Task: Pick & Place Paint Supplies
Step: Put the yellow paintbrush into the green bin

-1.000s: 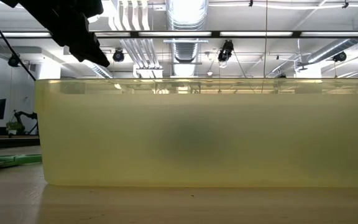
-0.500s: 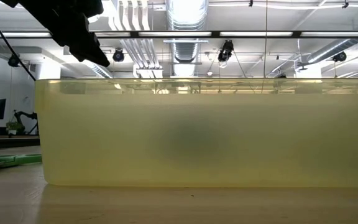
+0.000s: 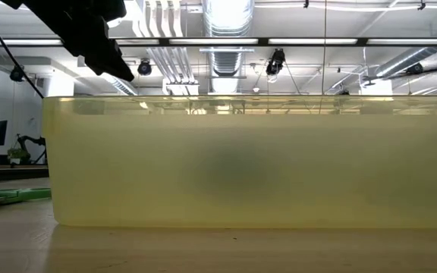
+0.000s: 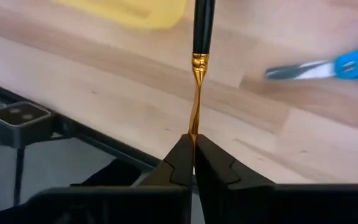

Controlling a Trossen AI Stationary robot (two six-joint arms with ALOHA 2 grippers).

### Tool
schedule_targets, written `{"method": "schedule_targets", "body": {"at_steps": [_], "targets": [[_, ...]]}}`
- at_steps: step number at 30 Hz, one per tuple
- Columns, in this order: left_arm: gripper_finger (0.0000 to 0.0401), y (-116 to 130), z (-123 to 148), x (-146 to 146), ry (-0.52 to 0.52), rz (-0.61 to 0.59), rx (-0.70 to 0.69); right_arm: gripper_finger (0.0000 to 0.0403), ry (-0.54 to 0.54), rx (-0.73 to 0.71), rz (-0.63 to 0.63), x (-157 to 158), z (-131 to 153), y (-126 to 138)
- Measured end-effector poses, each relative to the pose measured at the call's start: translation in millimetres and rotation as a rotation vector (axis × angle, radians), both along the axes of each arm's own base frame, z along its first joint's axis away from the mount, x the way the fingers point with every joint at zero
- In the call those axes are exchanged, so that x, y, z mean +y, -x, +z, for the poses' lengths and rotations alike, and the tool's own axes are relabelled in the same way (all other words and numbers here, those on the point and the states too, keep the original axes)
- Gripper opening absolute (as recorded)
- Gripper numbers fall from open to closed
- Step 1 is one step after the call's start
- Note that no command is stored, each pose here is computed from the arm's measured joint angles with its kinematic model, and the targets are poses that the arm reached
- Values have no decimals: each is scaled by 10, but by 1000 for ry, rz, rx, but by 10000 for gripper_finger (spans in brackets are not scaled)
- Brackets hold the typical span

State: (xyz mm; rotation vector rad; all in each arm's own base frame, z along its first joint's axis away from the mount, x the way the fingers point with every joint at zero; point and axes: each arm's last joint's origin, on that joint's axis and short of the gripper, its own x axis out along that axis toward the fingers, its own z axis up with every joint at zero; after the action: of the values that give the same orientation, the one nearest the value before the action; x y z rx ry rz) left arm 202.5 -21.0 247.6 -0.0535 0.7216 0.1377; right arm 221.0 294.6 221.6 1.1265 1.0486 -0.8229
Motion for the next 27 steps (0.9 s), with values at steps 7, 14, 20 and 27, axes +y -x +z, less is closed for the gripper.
{"method": "schedule_targets", "body": {"at_steps": [7,14,20,27], "targets": [[126,-3,4,1,3,7,-6,7,133,-5,-37,-325,297,7],[126,-10,11,0,19,20,-19,7,298,-98,-27,-1262,594,-20],[126,-30,37,7,6,55,-56,7,358,-150,113,-2343,550,-299],[126,-35,46,14,4,88,-72,7,338,-183,354,-3384,354,-425]]}}
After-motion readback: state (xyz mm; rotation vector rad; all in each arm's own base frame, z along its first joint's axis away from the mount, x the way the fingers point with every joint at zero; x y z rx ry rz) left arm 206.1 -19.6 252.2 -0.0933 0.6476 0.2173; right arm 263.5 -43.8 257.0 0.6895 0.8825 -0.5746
